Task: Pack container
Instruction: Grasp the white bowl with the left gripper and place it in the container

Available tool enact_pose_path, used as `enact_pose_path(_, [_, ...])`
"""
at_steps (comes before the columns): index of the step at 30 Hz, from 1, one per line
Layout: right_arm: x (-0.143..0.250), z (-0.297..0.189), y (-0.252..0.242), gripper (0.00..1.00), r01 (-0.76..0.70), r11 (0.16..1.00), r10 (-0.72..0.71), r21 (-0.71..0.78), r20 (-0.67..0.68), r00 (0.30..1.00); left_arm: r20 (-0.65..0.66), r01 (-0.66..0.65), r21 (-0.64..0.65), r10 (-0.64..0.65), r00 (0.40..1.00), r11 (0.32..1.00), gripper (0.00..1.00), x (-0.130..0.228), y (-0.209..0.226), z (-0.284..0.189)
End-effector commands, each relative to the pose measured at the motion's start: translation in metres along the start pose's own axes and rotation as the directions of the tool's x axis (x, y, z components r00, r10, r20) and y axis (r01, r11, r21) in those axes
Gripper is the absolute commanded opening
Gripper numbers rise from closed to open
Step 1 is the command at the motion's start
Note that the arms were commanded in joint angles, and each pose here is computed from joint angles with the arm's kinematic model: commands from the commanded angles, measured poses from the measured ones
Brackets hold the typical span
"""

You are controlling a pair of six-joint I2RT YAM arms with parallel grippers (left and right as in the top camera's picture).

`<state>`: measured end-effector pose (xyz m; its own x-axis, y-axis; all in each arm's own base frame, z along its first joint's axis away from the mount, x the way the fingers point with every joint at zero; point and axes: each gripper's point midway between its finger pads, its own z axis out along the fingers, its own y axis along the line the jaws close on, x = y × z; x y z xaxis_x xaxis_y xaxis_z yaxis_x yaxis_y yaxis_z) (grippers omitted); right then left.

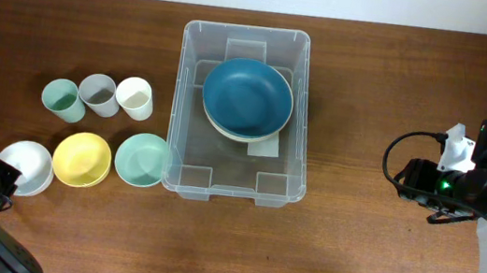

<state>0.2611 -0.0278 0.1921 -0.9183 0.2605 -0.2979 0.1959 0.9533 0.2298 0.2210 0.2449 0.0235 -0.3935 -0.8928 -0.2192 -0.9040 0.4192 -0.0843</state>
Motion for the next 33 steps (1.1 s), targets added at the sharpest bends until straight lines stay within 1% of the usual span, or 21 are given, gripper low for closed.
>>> enact_pose_path(1, [0.002, 0.000, 0.005, 0.59, 0.020, 1.000, -0.020, -0.021, 0.002, 1.000, 0.054, -0.007, 0.029, 0.006, 0.999, 1.000, 0.01, -0.015, -0.007, -0.029])
enact_pose_path(5, [0.001, 0.000, 0.005, 0.59, 0.021, 1.000, -0.021, -0.022, 0.006, 1.000, 0.182, -0.017, 0.079, 0.003, 0.983, 0.997, 0.01, -0.037, -0.017, -0.086])
enact_pose_path(6, [0.001, 0.000, 0.005, 0.59, 0.021, 1.000, -0.021, -0.022, 0.007, 1.000, 0.250, -0.025, 0.100, 0.000, 0.968, 0.995, 0.00, -0.044, -0.020, -0.112])
enact_pose_path(8, [0.000, 0.000, 0.005, 0.59, 0.021, 1.000, -0.021, -0.022, 0.008, 1.000, 0.332, -0.045, 0.133, -0.002, 0.943, 0.990, 0.00, -0.050, -0.026, -0.144])
enact_pose_path(10, [0.000, 0.000, 0.005, 0.59, 0.022, 1.000, -0.022, -0.022, 0.009, 1.000, 0.389, -0.101, 0.208, 0.012, 0.921, 0.973, 0.01, -0.048, -0.044, -0.173])
enact_pose_path(12, [0.000, 0.000, 0.006, 0.59, 0.022, 1.000, -0.022, -0.022, 0.009, 1.000, 0.447, -0.230, 0.307, 0.074, 0.891, 0.924, 0.01, -0.033, -0.080, -0.208])
enact_pose_path(13, [0.000, 0.000, 0.006, 0.60, 0.022, 1.000, -0.022, -0.022, 0.009, 1.000, 0.457, -0.268, 0.329, 0.095, 0.884, 0.905, 0.00, -0.026, -0.092, -0.216])
enact_pose_path(14, [0.000, 0.000, 0.006, 0.59, 0.022, 1.000, -0.021, -0.022, 0.009, 1.000, 0.475, -0.368, 0.373, 0.166, 0.864, 0.852, 0.01, -0.008, -0.120, -0.230])
enact_pose_path(15, [0.000, 0.000, 0.006, 0.59, 0.022, 1.000, -0.021, -0.022, 0.009, 1.000, 0.482, -0.420, 0.388, 0.207, 0.851, 0.820, 0.00, 0.001, -0.133, -0.237])
enact_pose_path(17, [0.000, 0.000, 0.006, 0.59, 0.022, 1.000, -0.021, -0.022, 0.009, 1.000, 0.503, -0.550, 0.404, 0.324, 0.801, 0.731, 0.00, 0.030, -0.168, -0.251])
enact_pose_path(18, [0.000, 0.000, 0.006, 0.60, 0.022, 1.000, -0.021, -0.022, 0.009, 1.000, 0.528, -0.673, 0.404, 0.442, 0.725, 0.620, 0.00, 0.063, -0.202, -0.265])
enact_pose_path(19, [0.000, 0.000, 0.006, 0.59, 0.022, 1.000, -0.021, -0.022, 0.009, 1.000, 0.536, -0.706, 0.398, 0.477, 0.697, 0.585, 0.00, 0.075, -0.212, -0.269])
enact_pose_path(21, [0.000, 0.000, 0.006, 0.59, 0.022, 1.000, -0.021, -0.022, 0.009, 1.000, 0.558, -0.798, 0.372, 0.573, 0.600, 0.474, 0.00, 0.106, -0.237, -0.281])
enact_pose_path(24, [0.000, 0.000, 0.006, 0.59, 0.022, 1.000, -0.021, -0.022, 0.009, 1.000, 0.567, -0.900, 0.344, 0.705, 0.426, 0.267, 0.00, 0.161, -0.270, -0.292])
enact_pose_path(26, [0.000, 0.000, 0.006, 0.59, 0.022, 1.000, -0.021, -0.022, 0.009, 1.000, 0.543, -0.940, 0.323, 0.791, 0.281, 0.112, 0.00, 0.201, -0.286, -0.287])
enact_pose_path(27, [0.000, 0.000, 0.006, 0.60, 0.022, 1.000, -0.021, -0.022, 0.009, 1.000, 0.523, -0.947, 0.317, 0.822, 0.226, 0.059, 0.00, 0.215, -0.291, -0.280])
enact_pose_path(28, [0.000, 0.000, 0.005, 0.59, 0.022, 1.000, -0.021, -0.022, 0.009, 1.000, 0.500, -0.949, 0.313, 0.847, 0.181, 0.018, 0.00, 0.227, -0.293, -0.272])
enact_pose_path(29, [0.000, 0.000, 0.005, 0.59, 0.022, 1.000, -0.021, -0.022, 0.009, 1.000, 0.455, -0.950, 0.311, 0.882, 0.121, -0.031, 0.00, 0.241, -0.294, -0.257])
enact_pose_path(30, [0.000, 0.000, 0.005, 0.60, 0.022, 1.000, -0.021, -0.022, 0.009, 1.000, 0.413, -0.947, 0.316, 0.907, 0.086, -0.054, 0.00, 0.250, -0.293, -0.244])
enact_pose_path(31, [0.000, 0.000, 0.005, 0.60, 0.022, 1.000, -0.021, -0.022, 0.009, 1.000, 0.364, -0.944, 0.324, 0.930, 0.059, -0.067, 0.00, 0.258, -0.290, -0.230])
enact_pose_path(33, [0.000, 0.000, 0.005, 0.59, 0.022, 1.000, -0.021, -0.022, 0.009, 1.000, 0.285, -0.938, 0.340, 0.958, 0.032, -0.070, 0.00, 0.269, -0.286, -0.210])
